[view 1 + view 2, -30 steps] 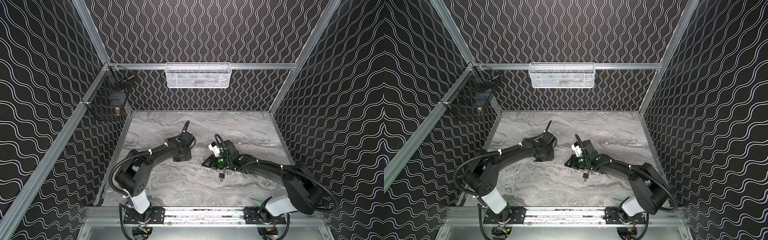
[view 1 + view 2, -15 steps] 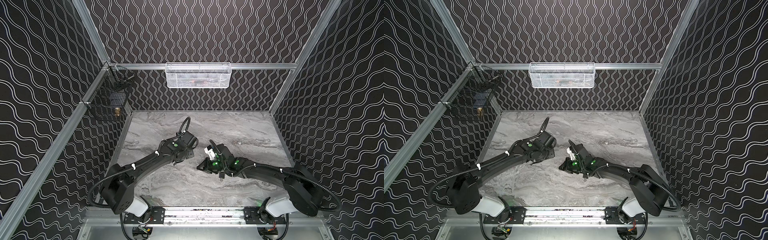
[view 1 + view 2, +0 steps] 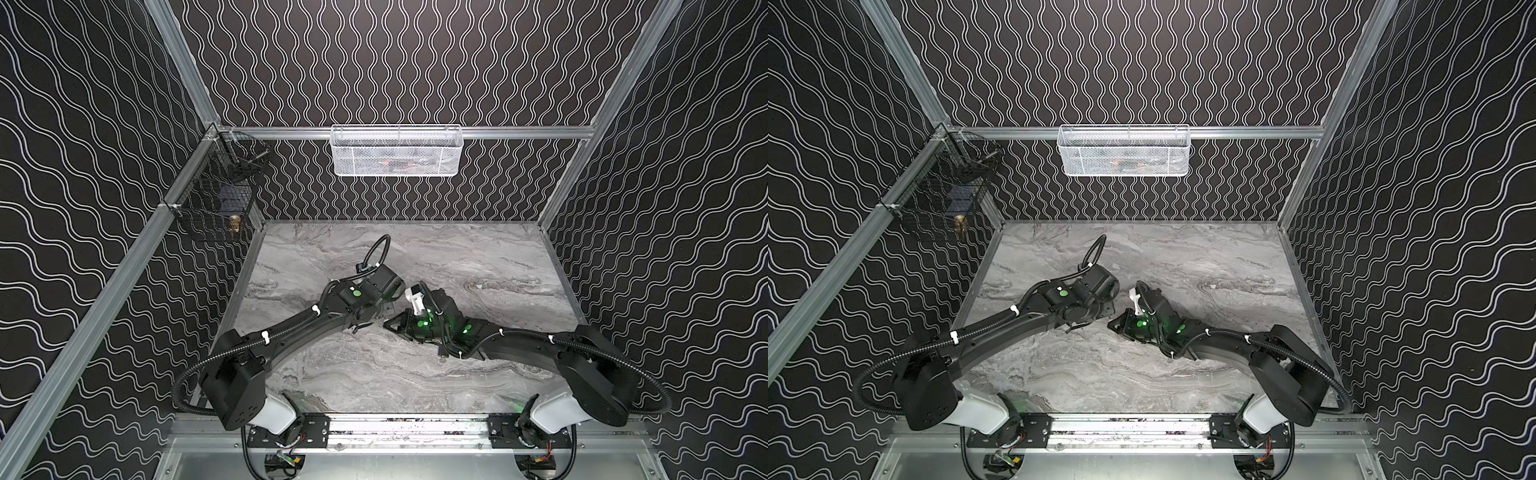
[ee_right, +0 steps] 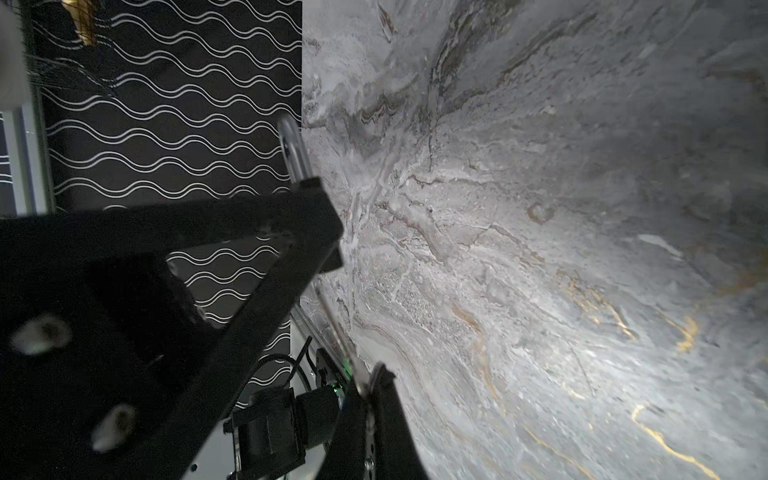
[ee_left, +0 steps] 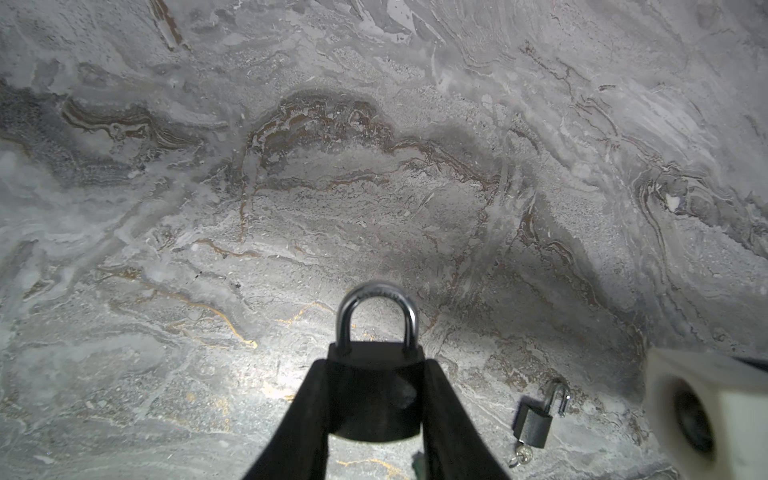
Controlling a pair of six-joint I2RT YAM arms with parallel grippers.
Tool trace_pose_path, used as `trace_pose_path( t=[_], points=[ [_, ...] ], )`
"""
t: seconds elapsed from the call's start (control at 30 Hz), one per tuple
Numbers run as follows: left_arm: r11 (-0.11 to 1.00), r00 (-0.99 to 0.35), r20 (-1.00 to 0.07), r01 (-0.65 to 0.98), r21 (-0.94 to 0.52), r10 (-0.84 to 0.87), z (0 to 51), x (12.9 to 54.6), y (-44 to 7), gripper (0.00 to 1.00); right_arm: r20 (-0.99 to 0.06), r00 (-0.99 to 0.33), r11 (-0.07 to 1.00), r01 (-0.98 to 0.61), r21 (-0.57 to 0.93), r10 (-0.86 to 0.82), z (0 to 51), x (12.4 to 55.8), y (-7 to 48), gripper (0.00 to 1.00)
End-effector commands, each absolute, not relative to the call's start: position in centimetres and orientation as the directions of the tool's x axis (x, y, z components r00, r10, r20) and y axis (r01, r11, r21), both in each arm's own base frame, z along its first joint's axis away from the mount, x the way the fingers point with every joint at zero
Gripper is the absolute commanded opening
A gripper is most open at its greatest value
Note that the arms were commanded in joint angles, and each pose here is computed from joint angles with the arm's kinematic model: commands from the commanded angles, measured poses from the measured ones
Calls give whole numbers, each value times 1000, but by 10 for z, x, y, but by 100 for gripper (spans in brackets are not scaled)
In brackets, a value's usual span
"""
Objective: Unlock with the key
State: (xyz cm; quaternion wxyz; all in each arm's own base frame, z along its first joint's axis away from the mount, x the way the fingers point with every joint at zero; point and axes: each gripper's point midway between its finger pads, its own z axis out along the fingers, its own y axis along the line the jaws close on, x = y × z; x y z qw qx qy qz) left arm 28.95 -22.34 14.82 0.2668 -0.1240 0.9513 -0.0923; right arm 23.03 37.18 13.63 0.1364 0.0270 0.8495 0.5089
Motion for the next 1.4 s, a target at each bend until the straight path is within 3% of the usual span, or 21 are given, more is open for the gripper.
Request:
trace_pose_path(
  t=[0.0, 1.37],
  points=[
    [944, -811, -495, -204, -261, -312, 156, 291, -223, 0, -225, -948, 435, -109, 894, 225, 151, 238, 380, 0],
    [905, -773, -500, -223, -362, -390, 181, 291, -224, 0, -275, -932, 420, -157, 894, 238, 168, 229, 386, 0]
  ],
)
